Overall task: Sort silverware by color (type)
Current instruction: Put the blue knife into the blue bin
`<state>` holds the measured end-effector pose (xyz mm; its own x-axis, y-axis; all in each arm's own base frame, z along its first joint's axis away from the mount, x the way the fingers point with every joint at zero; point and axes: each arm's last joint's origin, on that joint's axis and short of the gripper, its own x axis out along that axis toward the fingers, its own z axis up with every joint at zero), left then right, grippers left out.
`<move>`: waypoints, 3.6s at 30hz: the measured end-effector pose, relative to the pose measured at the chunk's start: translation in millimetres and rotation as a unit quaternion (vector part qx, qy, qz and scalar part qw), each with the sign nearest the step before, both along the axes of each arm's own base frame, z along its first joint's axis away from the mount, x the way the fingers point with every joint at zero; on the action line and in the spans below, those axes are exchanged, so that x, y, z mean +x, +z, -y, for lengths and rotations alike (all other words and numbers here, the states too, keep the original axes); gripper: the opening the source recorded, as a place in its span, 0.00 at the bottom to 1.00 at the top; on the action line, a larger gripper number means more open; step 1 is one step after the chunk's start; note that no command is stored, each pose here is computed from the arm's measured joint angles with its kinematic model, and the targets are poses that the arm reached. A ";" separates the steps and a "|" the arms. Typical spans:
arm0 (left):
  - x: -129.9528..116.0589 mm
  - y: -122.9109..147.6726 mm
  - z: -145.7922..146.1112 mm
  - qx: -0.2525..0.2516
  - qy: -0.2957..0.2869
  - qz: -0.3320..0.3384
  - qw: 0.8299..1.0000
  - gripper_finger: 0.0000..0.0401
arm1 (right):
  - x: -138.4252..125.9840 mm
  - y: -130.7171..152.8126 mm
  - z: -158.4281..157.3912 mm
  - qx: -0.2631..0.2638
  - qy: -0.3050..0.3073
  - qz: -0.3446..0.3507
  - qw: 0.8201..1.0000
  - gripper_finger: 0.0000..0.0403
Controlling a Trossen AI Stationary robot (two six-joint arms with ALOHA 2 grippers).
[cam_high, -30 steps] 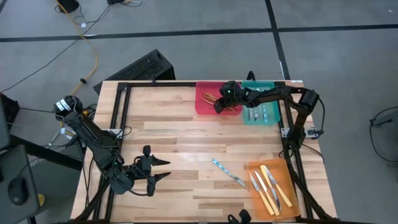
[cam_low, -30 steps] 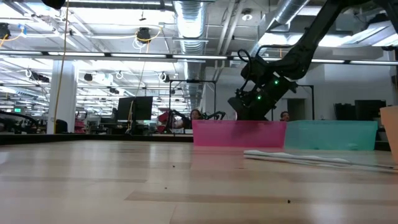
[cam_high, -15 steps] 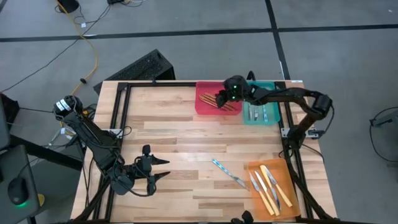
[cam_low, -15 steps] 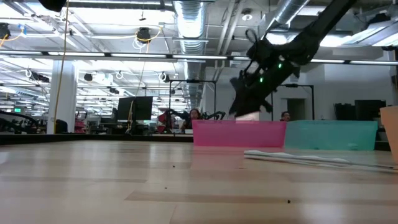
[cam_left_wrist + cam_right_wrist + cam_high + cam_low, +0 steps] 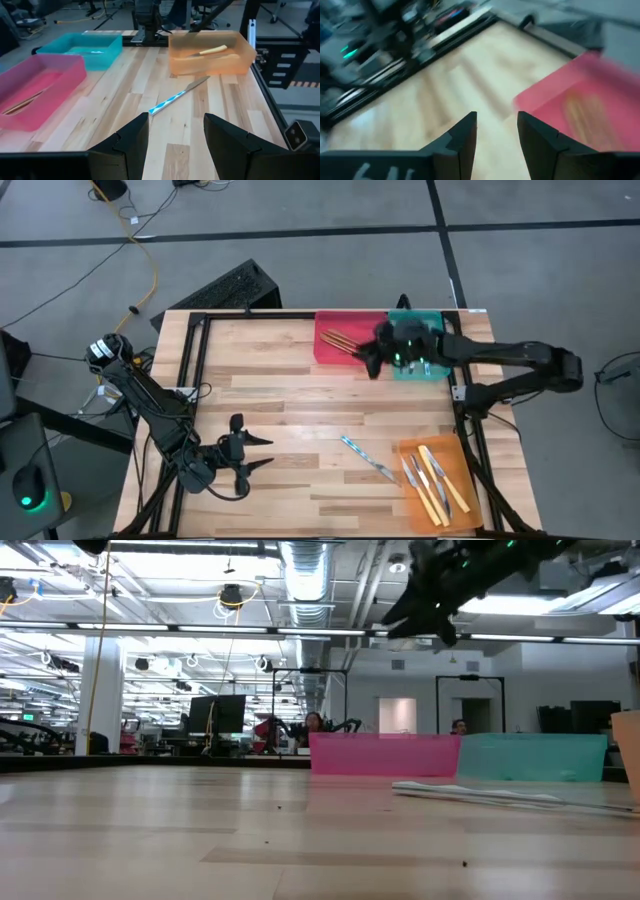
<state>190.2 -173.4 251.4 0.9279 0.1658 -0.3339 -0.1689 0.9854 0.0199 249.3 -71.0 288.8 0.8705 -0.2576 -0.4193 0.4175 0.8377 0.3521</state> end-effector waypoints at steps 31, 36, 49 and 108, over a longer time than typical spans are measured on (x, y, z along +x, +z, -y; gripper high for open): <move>0.1 -0.6 2.2 -0.001 -0.039 -0.017 0.999 0.43 | 76.9 -116.5 -248.8 -0.062 0.012 -0.120 0.991 0.38; 0.1 -0.4 2.3 -0.002 -0.039 -0.016 0.999 0.43 | 89.1 -112.4 -251.5 -0.107 -0.014 -0.243 0.964 0.38; 0.1 -0.4 2.4 -0.007 -0.038 -0.015 0.999 0.43 | 91.5 -132.9 -256.2 -0.086 0.003 -0.391 0.917 0.38; 0.3 0.3 2.4 -0.016 -0.033 -0.011 0.999 0.43 | 34.7 -176.0 -199.0 0.075 0.041 -0.339 0.937 0.08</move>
<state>190.6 -175.9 251.8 0.9288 0.0935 -0.3586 -0.1034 0.9946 -0.0084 284.0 128.0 112.8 0.4052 -0.0959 -0.9092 0.5240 0.8393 0.1450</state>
